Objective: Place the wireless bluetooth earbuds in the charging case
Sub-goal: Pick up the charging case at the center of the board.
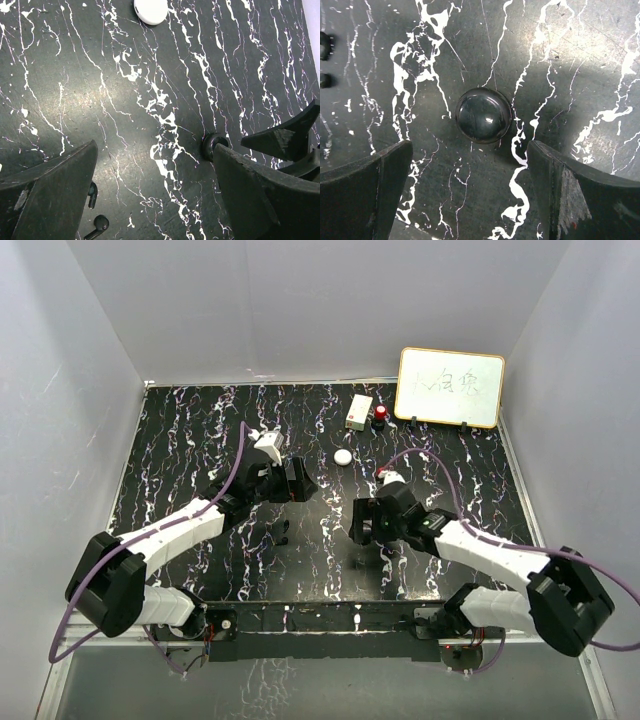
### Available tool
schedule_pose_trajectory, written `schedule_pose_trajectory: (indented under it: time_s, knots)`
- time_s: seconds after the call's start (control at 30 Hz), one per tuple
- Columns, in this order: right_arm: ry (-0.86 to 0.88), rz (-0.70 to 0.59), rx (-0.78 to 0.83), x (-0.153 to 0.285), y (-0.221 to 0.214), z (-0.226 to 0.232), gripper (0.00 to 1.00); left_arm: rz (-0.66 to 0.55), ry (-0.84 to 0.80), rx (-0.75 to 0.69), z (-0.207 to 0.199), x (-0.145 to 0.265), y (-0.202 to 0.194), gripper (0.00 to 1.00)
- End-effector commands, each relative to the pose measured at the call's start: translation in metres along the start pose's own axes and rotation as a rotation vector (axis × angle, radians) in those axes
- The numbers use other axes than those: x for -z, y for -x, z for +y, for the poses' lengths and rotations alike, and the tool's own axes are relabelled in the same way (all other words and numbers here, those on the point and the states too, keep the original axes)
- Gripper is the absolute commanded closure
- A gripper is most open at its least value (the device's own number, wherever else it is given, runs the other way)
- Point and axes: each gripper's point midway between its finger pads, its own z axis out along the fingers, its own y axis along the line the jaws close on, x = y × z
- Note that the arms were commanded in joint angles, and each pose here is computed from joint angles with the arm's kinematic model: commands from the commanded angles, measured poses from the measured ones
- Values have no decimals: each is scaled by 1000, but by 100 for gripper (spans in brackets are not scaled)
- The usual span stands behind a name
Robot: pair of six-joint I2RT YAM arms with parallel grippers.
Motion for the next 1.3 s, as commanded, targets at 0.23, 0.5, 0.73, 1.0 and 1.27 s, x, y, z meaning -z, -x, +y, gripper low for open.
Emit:
schedule_pose_trajectory:
  time_s: [0.23,0.5,0.73,1.0,1.27]
  knots:
    - [-173,-84,113,-17,28,7,9,-26,0,-15,-2,7,7,1]
    - [-233,-66,162,-23,24,6,14,-32,16,-22,2,10,7,1]
    - [-250,-42,176,-26,19,2,19,-27,19,-22,3,9,4,1]
    - [-264,-14,188,-30,14,0,30,-29,25,-22,4,8,5,2]
    - [-248,-3,180,-35,13,5,53,-29,34,-24,7,8,3,1]
